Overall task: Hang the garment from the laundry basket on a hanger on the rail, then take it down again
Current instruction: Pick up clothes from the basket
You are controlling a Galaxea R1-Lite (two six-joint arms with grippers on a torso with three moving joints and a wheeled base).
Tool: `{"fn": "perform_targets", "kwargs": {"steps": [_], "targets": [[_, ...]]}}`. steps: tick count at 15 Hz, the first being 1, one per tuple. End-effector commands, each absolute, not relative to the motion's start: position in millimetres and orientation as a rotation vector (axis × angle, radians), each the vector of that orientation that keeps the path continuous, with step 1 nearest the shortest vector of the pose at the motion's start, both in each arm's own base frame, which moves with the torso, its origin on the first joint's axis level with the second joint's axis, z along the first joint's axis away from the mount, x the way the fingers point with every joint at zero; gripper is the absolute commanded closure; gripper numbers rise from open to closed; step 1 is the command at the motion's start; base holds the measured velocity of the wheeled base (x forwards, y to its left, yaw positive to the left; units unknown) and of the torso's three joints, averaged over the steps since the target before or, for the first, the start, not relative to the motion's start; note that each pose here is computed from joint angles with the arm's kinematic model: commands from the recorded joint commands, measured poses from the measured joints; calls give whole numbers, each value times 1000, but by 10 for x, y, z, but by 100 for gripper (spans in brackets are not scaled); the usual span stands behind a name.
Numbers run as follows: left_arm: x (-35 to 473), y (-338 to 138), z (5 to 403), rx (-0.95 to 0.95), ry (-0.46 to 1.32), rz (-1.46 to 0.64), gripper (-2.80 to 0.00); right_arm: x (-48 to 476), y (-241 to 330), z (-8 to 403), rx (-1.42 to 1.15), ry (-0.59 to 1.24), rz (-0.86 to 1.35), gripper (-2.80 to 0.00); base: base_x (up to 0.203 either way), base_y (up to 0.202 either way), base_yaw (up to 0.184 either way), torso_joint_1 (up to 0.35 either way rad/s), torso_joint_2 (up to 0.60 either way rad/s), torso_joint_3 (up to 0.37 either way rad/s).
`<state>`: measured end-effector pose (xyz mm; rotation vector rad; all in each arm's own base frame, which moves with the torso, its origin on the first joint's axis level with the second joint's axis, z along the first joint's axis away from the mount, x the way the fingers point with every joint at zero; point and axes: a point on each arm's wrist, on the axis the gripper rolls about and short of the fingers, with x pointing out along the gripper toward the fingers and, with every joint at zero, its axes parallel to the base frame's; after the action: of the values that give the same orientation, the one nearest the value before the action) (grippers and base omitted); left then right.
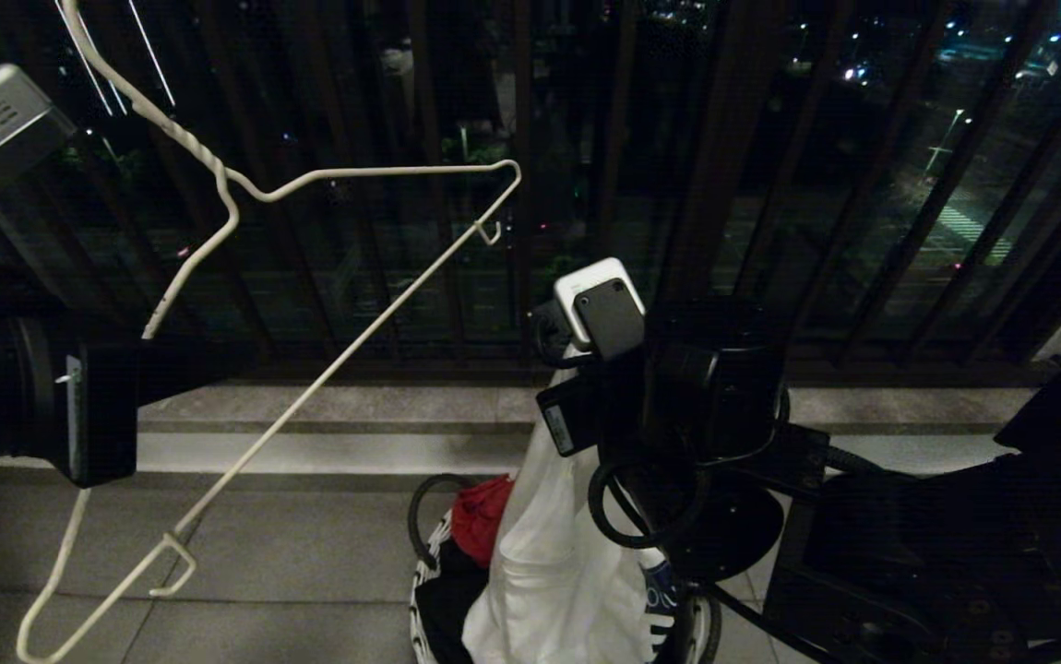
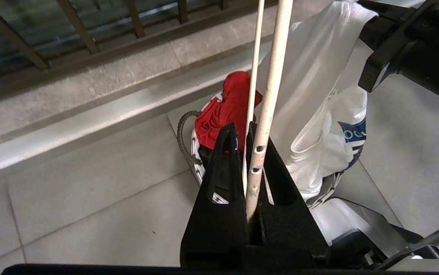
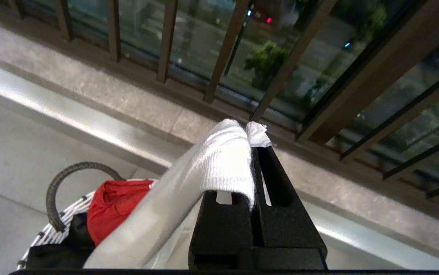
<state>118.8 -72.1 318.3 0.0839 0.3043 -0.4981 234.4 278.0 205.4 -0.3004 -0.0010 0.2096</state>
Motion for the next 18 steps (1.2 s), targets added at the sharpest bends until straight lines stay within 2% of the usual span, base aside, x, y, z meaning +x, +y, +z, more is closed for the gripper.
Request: {"fn": "perform_targets", "kwargs": {"steps": [1,15,18], "targets": [[1191,-725,3179,85,307,-499,0,2348,2780,2054,-299,-3,203,0,0,0,0,2,2,203],[1195,-738,3165,88,315,-505,0,2358,2784,2037,-303,0,202,0,0,0,0,3,1,199],[1182,-730,3141,89,320,-506,0,2364,2782,2031,-304,1,201,0,0,0,0,3,-25,23]]}}
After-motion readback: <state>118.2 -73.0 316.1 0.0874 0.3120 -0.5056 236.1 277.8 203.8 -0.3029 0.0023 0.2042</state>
